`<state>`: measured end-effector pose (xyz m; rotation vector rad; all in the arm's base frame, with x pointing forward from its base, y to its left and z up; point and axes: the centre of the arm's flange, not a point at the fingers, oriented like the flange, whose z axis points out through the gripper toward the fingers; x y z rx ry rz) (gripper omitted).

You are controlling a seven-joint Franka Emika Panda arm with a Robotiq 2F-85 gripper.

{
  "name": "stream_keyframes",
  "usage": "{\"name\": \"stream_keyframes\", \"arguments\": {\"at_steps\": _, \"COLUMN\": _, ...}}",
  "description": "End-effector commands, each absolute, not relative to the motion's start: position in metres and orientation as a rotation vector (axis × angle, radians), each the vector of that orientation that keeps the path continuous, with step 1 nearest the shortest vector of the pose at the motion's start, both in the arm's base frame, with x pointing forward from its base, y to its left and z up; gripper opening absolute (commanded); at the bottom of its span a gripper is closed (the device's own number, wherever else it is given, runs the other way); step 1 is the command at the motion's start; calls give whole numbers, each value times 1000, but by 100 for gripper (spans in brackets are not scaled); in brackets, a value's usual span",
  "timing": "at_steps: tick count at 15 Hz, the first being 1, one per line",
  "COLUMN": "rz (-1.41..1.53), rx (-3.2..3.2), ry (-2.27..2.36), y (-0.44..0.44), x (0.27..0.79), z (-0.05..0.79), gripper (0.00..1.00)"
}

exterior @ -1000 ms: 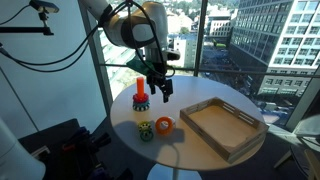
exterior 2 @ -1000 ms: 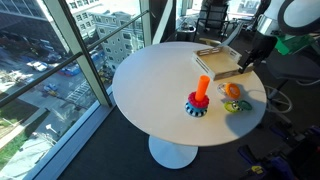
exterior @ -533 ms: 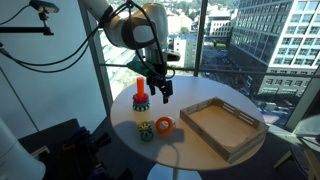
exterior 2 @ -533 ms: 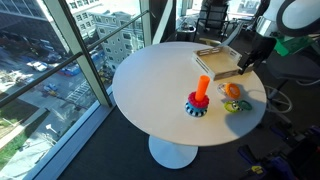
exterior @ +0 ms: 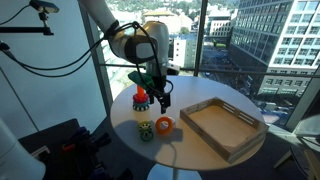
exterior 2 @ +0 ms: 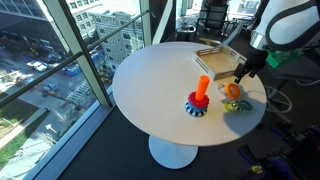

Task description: Put the orange ring on the orange stand.

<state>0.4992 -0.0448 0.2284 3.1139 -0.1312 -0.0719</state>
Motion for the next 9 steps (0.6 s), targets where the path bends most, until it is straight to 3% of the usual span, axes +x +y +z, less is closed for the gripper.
{"name": "stream_keyframes", "arguments": {"at_steps": 1, "rz": 10, "rx": 3132, "ry": -156, "y": -42, "x": 510, "z": 209, "gripper": 100}}
{"name": "stream_keyframes", "arguments": {"at_steps": 9, "rz": 47, "rx": 3145, "ry": -152, "y": -33, "x": 520, "z": 170, "gripper": 100}}
